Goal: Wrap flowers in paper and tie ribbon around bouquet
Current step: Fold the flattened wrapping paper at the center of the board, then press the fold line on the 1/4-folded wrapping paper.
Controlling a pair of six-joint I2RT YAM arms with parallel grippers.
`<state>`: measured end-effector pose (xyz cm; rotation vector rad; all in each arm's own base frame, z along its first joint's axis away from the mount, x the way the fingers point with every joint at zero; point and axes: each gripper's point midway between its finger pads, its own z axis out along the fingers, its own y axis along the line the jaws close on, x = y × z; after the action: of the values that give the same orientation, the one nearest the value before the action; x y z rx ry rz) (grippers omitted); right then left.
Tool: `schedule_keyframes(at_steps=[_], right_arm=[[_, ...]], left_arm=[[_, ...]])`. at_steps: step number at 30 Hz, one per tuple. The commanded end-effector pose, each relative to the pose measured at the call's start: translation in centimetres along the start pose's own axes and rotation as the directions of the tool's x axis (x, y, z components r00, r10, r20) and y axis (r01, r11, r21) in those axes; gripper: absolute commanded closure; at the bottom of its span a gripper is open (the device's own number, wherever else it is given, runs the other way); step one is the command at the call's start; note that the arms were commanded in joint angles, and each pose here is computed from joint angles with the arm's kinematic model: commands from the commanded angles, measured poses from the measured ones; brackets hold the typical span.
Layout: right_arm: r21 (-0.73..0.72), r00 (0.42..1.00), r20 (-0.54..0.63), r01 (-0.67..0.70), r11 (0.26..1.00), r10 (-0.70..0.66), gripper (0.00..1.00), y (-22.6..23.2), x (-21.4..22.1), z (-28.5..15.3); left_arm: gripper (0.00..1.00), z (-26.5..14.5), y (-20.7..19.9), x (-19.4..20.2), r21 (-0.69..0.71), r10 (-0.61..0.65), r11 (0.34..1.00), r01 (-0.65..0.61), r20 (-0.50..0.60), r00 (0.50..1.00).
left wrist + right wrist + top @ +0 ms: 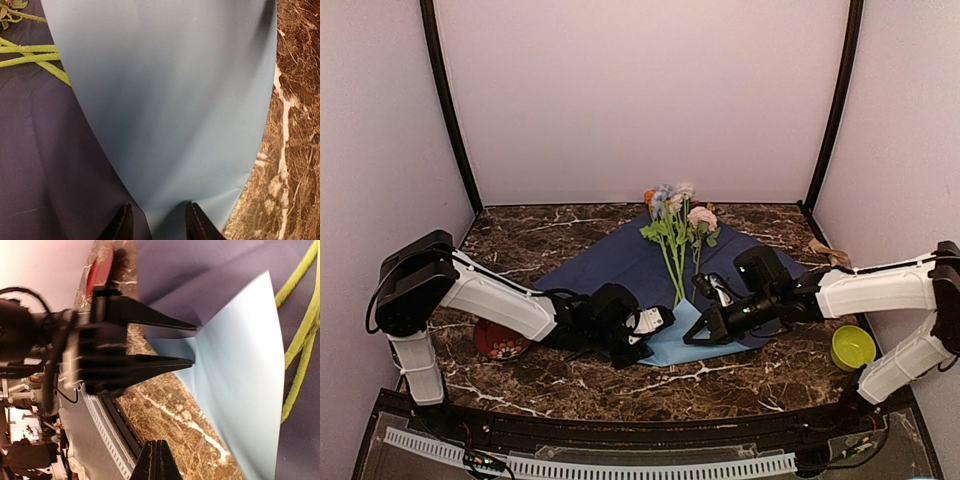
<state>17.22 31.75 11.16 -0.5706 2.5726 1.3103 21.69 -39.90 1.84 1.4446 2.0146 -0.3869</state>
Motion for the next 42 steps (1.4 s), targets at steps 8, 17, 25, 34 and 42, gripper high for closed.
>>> schedule_keyframes(at_steps=[8,17,25,34,42], right_arm=[[0.034,0.998,-0.046,-0.049,0.998,0.051,1.0,-3.7,0.8,4.0],[0.175,0.984,-0.08,-0.143,0.974,0.159,1.0,-8.9,3.2,4.1],[0.252,0.967,-0.084,-0.211,0.944,0.239,1.0,-11.4,5.1,2.4],[0.385,0.938,-0.082,-0.282,0.879,0.337,1.0,-13.9,7.8,-0.4],[0.557,0.902,-0.027,-0.345,0.756,0.431,1.0,-16.3,10.0,-3.7]], left_arm=[[0.64,1.0,-1.7,7.9,0.038,-0.008,0.999,0.017,-0.229,0.973],[0.63,0.5,-1.8,9.4,0.036,0.012,0.999,-0.003,-0.276,0.961],[0.64,0.4,-1.8,10.8,0.039,0.031,0.999,-0.019,-0.322,0.946],[0.63,0.5,-1.9,10.9,0.049,0.041,0.998,-0.026,-0.329,0.943],[0.64,0.4,-1.9,11.2,0.05,0.046,0.998,-0.031,-0.341,0.939]])
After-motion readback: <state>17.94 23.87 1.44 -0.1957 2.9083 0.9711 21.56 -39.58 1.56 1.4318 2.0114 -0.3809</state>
